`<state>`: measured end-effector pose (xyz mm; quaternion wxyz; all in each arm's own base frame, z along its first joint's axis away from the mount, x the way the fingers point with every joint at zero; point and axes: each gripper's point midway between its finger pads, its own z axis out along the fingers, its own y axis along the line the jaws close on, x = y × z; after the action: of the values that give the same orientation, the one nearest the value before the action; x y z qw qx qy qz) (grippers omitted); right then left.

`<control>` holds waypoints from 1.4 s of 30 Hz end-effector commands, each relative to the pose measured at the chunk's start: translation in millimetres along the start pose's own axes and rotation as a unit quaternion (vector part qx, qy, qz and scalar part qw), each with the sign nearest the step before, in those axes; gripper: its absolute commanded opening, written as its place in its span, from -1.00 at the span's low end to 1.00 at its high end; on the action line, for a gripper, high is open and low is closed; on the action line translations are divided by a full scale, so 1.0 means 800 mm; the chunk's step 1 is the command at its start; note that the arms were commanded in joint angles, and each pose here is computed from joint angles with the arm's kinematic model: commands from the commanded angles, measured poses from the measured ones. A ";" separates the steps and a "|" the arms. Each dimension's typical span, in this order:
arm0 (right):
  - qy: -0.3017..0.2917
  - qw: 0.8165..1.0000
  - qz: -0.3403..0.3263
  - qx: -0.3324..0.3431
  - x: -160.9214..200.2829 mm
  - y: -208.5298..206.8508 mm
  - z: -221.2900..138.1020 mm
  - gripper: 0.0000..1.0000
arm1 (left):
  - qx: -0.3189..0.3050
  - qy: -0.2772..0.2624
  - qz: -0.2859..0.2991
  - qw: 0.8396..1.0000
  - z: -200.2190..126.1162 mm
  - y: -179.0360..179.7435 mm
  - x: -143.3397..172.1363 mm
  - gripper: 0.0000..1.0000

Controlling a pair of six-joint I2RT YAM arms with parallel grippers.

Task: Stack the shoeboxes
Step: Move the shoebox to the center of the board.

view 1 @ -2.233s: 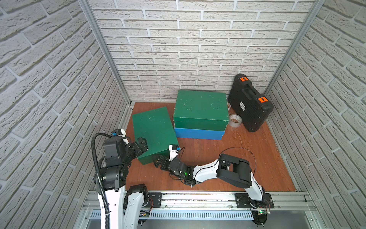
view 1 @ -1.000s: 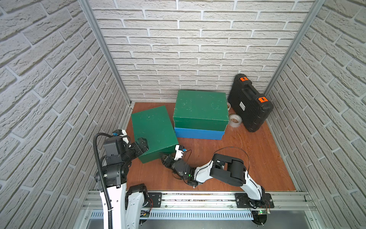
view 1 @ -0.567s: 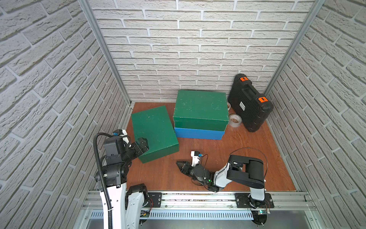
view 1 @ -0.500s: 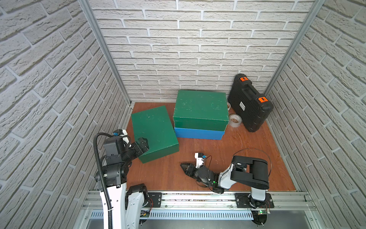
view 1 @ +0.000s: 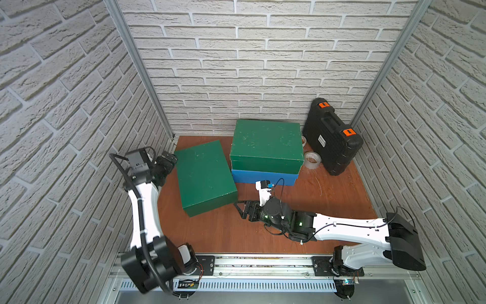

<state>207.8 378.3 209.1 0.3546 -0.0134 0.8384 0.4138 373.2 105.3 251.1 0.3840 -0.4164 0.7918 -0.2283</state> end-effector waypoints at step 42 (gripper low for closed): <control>0.093 0.992 -0.086 0.005 -0.032 0.017 -0.193 0.80 | -0.115 0.160 0.302 0.933 0.318 -0.040 0.001 0.96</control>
<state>135.9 276.6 293.0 0.3064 -0.1262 0.8706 0.3637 599.7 85.8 127.5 0.2728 -0.1718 0.9444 -0.0651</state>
